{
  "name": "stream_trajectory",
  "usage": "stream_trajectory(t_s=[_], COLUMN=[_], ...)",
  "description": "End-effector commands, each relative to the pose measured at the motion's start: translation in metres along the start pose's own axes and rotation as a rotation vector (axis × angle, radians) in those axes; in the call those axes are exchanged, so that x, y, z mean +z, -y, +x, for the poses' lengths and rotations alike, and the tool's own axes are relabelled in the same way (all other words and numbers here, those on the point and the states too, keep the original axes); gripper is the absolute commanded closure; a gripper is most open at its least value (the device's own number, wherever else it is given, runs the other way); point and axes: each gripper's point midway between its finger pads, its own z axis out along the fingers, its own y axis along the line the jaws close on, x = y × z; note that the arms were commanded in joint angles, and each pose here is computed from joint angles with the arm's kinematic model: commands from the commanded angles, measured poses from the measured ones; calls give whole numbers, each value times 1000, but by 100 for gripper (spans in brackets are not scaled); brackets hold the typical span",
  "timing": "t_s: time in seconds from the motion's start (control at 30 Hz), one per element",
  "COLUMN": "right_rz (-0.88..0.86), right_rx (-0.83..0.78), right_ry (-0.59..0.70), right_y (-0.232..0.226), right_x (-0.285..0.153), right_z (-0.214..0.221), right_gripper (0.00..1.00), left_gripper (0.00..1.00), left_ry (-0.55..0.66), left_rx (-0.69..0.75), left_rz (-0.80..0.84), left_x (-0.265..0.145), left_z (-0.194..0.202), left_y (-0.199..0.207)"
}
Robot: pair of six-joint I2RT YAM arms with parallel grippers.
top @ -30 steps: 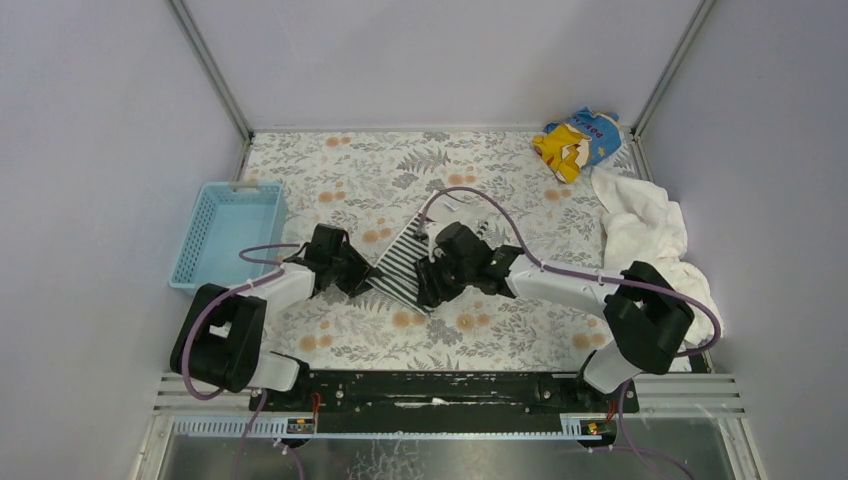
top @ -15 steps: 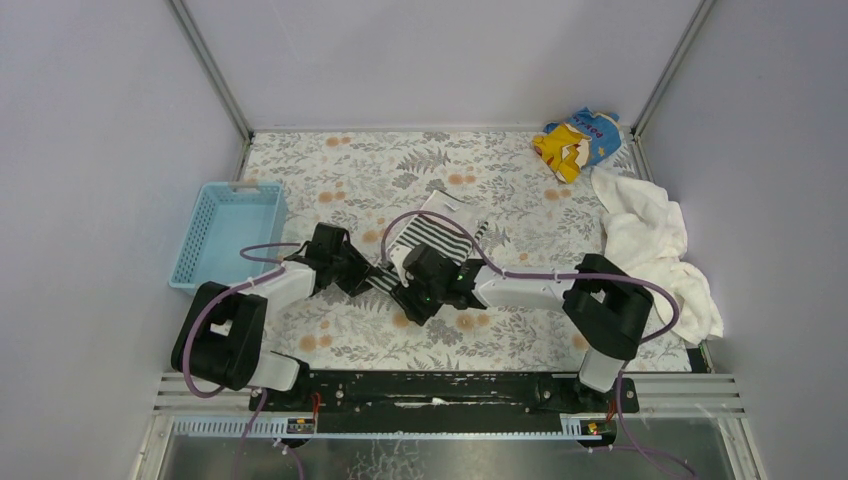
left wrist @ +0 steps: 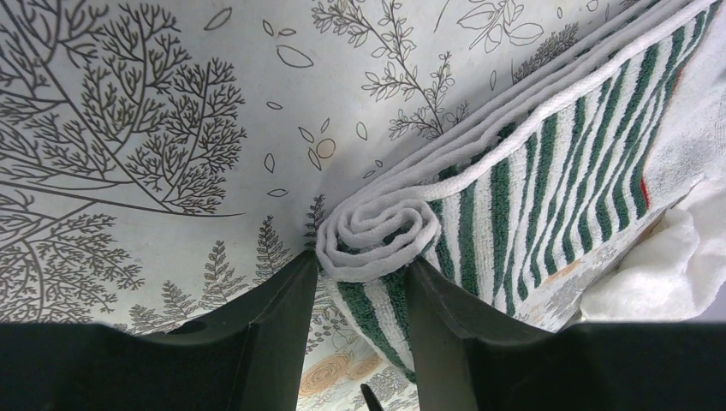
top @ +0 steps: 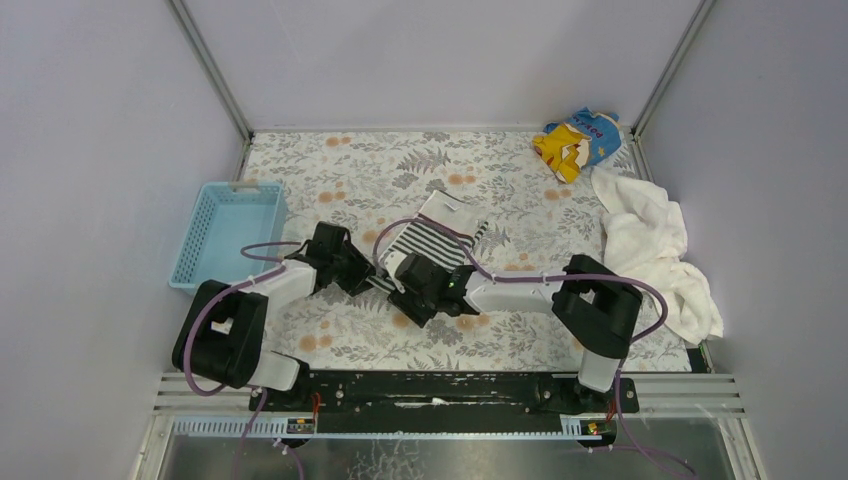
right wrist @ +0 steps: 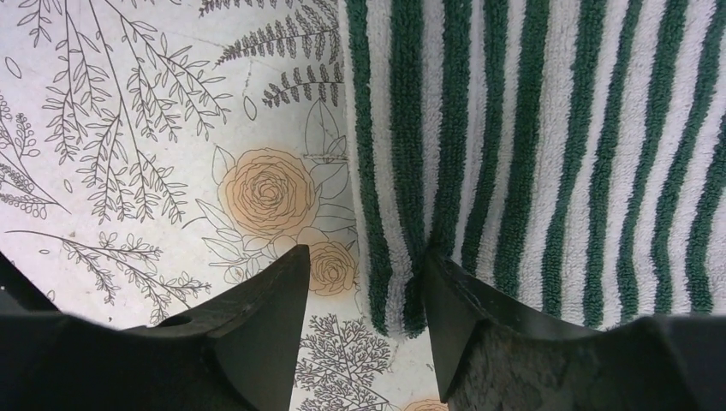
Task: Roll the towels
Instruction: Roll the towel at the center of the board.
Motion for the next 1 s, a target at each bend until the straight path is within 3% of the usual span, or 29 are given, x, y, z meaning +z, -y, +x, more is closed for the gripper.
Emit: stream_trajectory(t_s=[0.0,0.3,0.47,0.63,0.8,0.97], right_rz=[101,225,273,146,-53,-155], right_rx=[-52,-87,-102,-42,43,155], right_ry=[-121,-248,-289,-240,-173,-146], right_y=[10,13,15,-11,-50,-60], right_x=[2,3,3,1,-4,-5], right_z=[31,63,68,54,28,13], right_gripper=[43,52,74,99,100,100], left_gripper=[57,57,57,57,55,52], left_ry=[13,22,46,80,105,106], left_rx=[24,30,33,27,30,36], left_rz=[-272,-296,-320,-327,-313,-275], left_x=[6,6,0,-10,-19,-24], left_z=[6,2,-3,-9,-14,-16], left_y=[-71,-71,-73,-73,-68,-56])
